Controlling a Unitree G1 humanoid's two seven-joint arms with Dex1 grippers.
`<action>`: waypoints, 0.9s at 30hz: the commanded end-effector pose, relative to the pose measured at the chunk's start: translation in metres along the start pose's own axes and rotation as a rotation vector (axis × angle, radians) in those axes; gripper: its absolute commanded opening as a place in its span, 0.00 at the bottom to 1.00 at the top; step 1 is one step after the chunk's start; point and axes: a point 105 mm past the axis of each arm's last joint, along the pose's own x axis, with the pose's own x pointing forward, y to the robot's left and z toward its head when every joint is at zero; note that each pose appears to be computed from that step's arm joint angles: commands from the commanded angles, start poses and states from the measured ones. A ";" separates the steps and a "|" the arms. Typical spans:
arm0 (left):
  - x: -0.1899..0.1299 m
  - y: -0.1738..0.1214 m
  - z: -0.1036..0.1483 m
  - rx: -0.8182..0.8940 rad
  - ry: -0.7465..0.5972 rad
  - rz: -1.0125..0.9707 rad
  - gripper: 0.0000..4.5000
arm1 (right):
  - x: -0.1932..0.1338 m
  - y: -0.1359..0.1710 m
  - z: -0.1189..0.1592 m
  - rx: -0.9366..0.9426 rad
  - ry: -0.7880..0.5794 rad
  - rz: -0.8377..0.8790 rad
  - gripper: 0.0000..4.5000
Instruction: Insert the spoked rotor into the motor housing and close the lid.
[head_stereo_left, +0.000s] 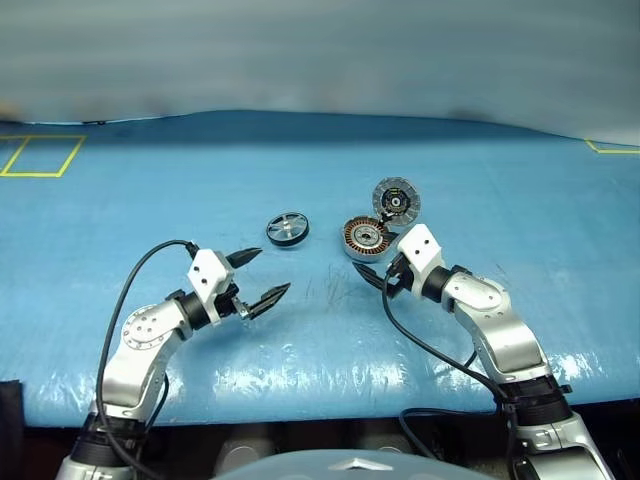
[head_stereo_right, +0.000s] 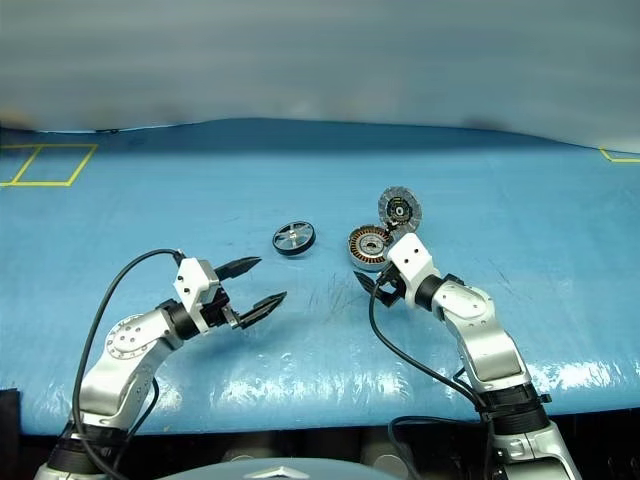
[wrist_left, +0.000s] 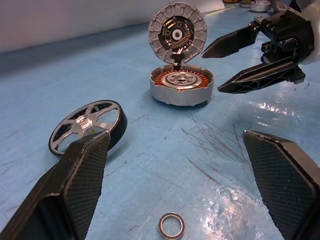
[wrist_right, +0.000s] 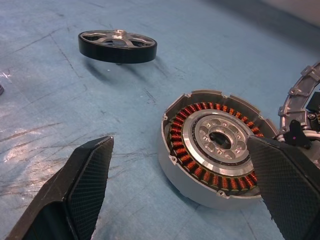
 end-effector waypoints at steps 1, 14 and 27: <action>0.002 -0.004 0.012 0.038 -0.043 -0.009 1.00 | 0.000 -0.005 0.012 -0.017 -0.042 -0.023 0.99; -0.002 -0.003 0.010 0.037 -0.035 0.016 1.00 | 0.002 -0.001 0.013 -0.016 -0.045 -0.017 0.99; -0.002 -0.004 0.008 0.035 -0.022 0.005 1.00 | 0.004 0.000 0.013 -0.044 -0.039 -0.025 0.99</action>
